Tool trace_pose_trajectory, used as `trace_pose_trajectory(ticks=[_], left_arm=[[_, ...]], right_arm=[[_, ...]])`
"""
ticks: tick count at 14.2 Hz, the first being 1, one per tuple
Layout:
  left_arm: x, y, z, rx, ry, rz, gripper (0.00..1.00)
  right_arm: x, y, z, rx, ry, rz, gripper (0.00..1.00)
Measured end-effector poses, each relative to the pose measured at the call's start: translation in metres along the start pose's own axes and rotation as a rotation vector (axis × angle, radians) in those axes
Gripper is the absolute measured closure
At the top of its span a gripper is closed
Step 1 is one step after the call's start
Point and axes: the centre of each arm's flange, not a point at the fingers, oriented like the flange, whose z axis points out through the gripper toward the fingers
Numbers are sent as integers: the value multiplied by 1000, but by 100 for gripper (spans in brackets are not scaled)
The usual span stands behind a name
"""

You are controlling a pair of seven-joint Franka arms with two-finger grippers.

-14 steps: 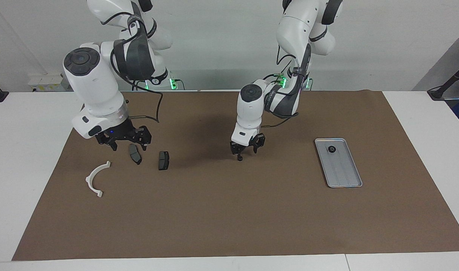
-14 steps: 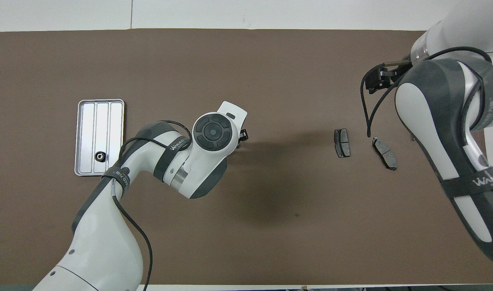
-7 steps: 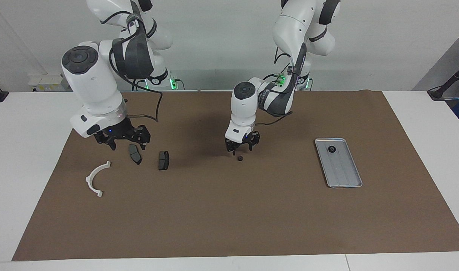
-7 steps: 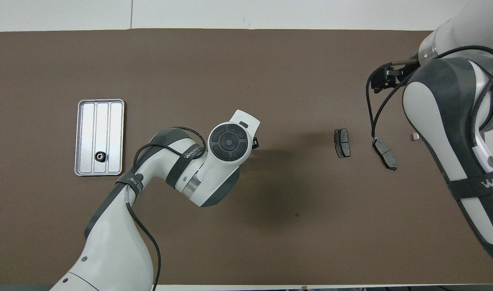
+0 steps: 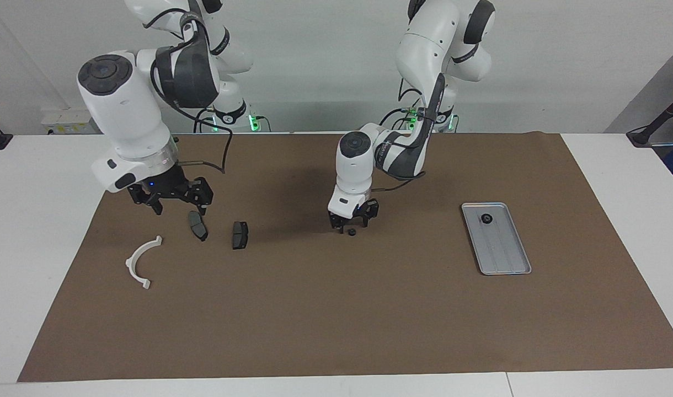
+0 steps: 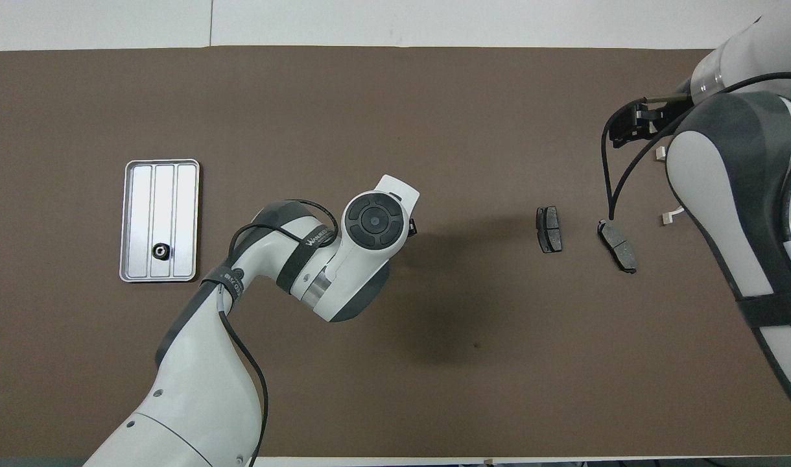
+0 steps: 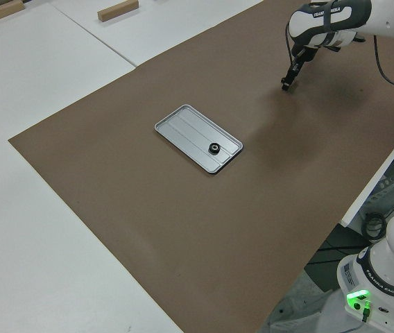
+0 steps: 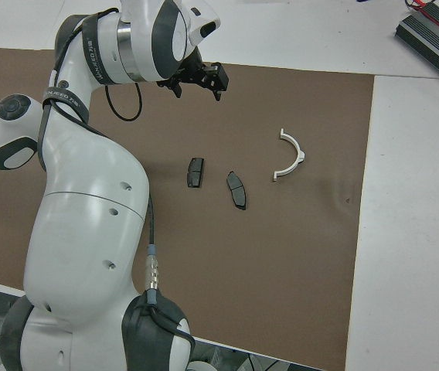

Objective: Pick bearing gear from pile to tray

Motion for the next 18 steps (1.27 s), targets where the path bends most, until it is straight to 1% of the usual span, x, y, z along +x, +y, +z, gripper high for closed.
trace_pose_trajectory(ticks=[2, 3, 4, 5, 6, 7, 9, 11, 12, 13, 14, 15, 16, 18], left_arm=[[0, 0, 0, 0, 1, 0, 20], [1, 0, 0, 0, 2, 0, 22], [2, -1, 0, 2, 4, 0, 29], [3, -2, 0, 3, 5, -2, 29], [4, -2, -1, 1, 7, -3, 36], [5, -1, -3, -1, 11, -2, 50], [7, -2, -4, 6, 24, 9, 76], [14, -6, -5, 25, 38, 24, 76], [22, -12, -9, 39, 33, 38, 76], [36, -21, -18, 56, 24, 55, 76], [53, -34, -36, 68, 18, 76, 76], [73, -56, -60, 72, 10, 98, 76], [94, -90, -90, 65, -11, 130, 76], [135, -180, -148, 25, -57, 212, 76]], right_arm=[[-19, -2, -19, -2, 18, -5, 0], [-29, -2, -30, -4, 30, -7, 0], [-40, -2, -42, -4, 40, -9, 0], [-52, -3, -52, 1, 47, -8, 0], [-63, -3, -61, 9, 49, -8, 0], [-74, -4, -68, 20, 42, -7, 0], [-92, -5, -77, 41, 15, -5, 0], [-101, -5, -78, 44, -16, -5, 0], [-102, -5, -75, 43, -28, -4, 0], [-103, -5, -72, 42, -39, -4, 0], [-104, -4, -70, 41, -47, -4, 0], [-103, -4, -68, 41, -50, -3, 0], [-103, -3, -67, 41, -52, -1, 0], [-103, -3, -67, 41, -53, 0, 0]])
